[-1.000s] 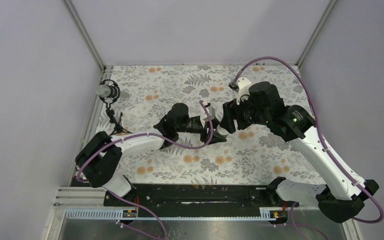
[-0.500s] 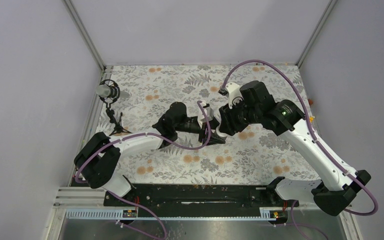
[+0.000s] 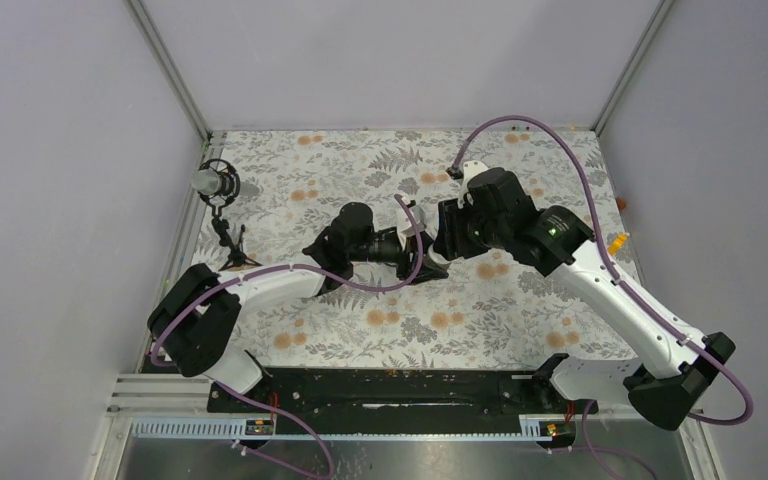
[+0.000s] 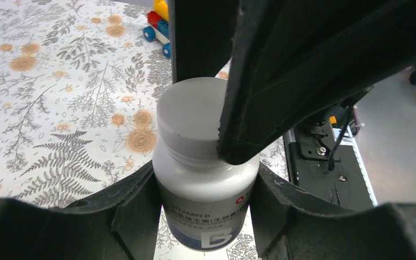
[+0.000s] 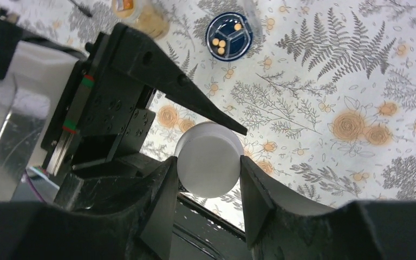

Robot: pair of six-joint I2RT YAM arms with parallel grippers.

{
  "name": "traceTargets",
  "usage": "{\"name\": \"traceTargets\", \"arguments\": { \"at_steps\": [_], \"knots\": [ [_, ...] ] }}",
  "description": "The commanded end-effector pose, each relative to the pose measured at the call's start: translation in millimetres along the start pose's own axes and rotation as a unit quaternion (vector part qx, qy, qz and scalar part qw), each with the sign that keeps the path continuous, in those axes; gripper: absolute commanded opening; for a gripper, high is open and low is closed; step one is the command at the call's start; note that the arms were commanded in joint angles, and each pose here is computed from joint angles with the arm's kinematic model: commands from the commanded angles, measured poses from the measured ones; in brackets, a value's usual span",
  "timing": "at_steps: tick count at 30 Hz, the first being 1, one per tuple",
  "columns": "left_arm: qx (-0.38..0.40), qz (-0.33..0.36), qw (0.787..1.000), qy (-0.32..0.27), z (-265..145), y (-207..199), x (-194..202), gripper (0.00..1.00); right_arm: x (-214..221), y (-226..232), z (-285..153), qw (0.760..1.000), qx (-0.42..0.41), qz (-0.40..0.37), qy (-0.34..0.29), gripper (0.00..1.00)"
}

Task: Sort the pills into containers

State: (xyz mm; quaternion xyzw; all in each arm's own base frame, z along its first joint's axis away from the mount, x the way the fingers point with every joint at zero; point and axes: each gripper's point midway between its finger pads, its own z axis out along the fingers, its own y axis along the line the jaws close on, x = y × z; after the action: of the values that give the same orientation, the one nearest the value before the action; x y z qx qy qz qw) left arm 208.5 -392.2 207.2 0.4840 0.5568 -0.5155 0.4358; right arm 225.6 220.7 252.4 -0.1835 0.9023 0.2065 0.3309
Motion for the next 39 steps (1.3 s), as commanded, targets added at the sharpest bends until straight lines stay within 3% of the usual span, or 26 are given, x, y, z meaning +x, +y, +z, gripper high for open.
{"name": "traceTargets", "arguments": {
  "at_steps": [1, 5, 9, 17, 21, 29, 39],
  "knots": [
    [-0.01, 0.057, 0.997, -0.055, 3, 1, -46, 0.0, -15, -28, 8, 0.989, 0.1, 0.096, -0.055, 0.41],
    [-0.011, 0.052, 0.997, -0.046, 3, 4, -35, 0.0, -24, -13, -7, 0.992, 0.052, 0.08, -0.079, 0.8],
    [0.001, 0.048, 0.997, -0.052, 1, 3, -28, 0.0, -26, -9, -29, 0.995, 0.013, 0.054, -0.084, 0.88],
    [0.095, 0.06, 0.991, -0.073, -6, -29, -35, 0.0, 1, 16, -45, 0.987, -0.122, -0.096, -0.051, 0.87],
    [0.117, 0.06, 0.989, -0.069, -8, -36, -36, 0.0, 3, 21, -39, 0.979, -0.144, -0.136, -0.045, 0.83],
    [0.14, 0.056, 0.987, -0.054, -8, -43, -32, 0.0, 4, 29, -29, 0.972, -0.174, -0.154, -0.032, 0.55],
    [0.091, 0.046, 0.993, -0.054, -4, -27, -40, 0.0, 5, 21, -8, 0.982, -0.146, -0.118, -0.015, 0.44]
  ]
}}
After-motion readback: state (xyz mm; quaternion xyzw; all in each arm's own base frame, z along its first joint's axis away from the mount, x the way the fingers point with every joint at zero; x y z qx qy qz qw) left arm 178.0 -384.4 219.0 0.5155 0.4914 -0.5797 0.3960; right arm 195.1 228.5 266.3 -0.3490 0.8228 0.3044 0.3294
